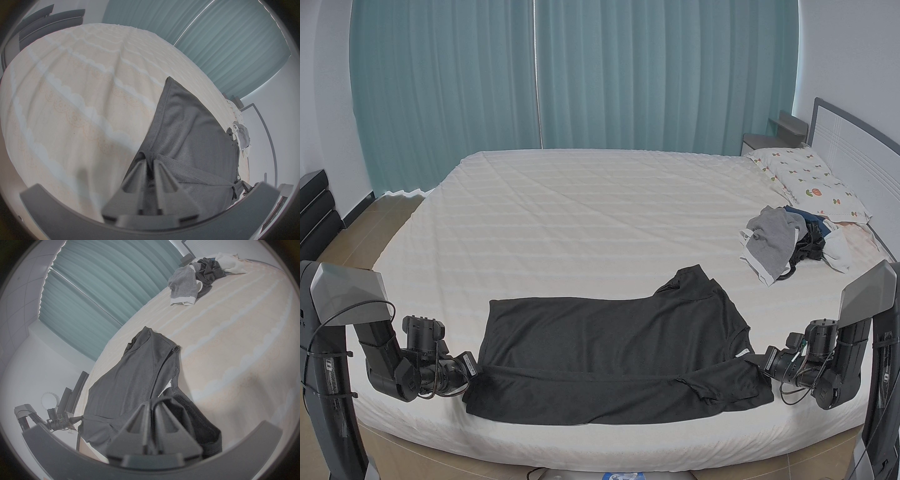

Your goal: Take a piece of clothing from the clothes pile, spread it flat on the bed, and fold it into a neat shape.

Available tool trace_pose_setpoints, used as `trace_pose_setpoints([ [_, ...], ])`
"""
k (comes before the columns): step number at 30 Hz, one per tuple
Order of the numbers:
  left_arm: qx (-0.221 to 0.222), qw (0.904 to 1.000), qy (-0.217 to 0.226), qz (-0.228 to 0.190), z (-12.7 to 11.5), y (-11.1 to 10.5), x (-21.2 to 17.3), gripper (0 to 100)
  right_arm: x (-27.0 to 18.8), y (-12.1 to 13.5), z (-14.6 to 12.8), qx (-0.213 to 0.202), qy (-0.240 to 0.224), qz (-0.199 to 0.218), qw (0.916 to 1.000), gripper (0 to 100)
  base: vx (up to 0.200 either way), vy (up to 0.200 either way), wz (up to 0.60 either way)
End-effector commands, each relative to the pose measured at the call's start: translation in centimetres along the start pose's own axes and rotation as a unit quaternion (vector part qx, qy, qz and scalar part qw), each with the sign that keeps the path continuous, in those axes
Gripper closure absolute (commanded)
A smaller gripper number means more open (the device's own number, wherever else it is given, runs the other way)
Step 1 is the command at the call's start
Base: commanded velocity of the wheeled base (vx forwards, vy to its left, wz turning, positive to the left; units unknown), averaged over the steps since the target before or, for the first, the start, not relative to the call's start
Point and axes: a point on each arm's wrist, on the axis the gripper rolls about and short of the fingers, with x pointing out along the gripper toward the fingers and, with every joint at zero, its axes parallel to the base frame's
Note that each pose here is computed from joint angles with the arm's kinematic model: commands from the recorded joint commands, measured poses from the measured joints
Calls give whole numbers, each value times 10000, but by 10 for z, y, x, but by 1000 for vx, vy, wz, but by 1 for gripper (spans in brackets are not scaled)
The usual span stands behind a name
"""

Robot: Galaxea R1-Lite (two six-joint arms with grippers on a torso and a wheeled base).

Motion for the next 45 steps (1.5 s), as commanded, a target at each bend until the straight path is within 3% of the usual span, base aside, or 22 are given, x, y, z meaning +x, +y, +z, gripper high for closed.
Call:
trace_pose_setpoints([
  [1, 9, 10000, 6, -4, 0, 0, 0, 0, 2, -2, -2, 11, 35, -11, 10000, 0, 0, 0, 0],
  [11, 20, 10000, -15, 0, 0, -1, 0, 0, -2, -4, 6, 35, -171, 9, 9998, 0, 0, 0, 0],
  [13, -51, 9998, -182, 59, 5, 1, -3, 0, -4, -6, 9, 60, -244, -16, 9997, 0, 0, 0, 0],
  [21, -142, 9992, -372, -47, 14, 2, -14, 0, -18, -7, 37, 18, -790, -49, 9969, 0, 0, 75, 0],
  [35, -239, 9988, -393, -146, 18, 2, -12, 0, -12, -11, 32, 34, -713, -53, 9974, 0, 0, 43, 0],
  [40, -626, 9963, -500, -315, 23, -8, -13, 0, -11, -10, 31, 24, -688, -36, 9976, 0, 160, 0, 0],
  [45, -549, 9969, -416, -369, 18, -14, -12, 0, -10, -9, 30, 18, -672, -31, 9977, 0, 80, 0, 0],
])
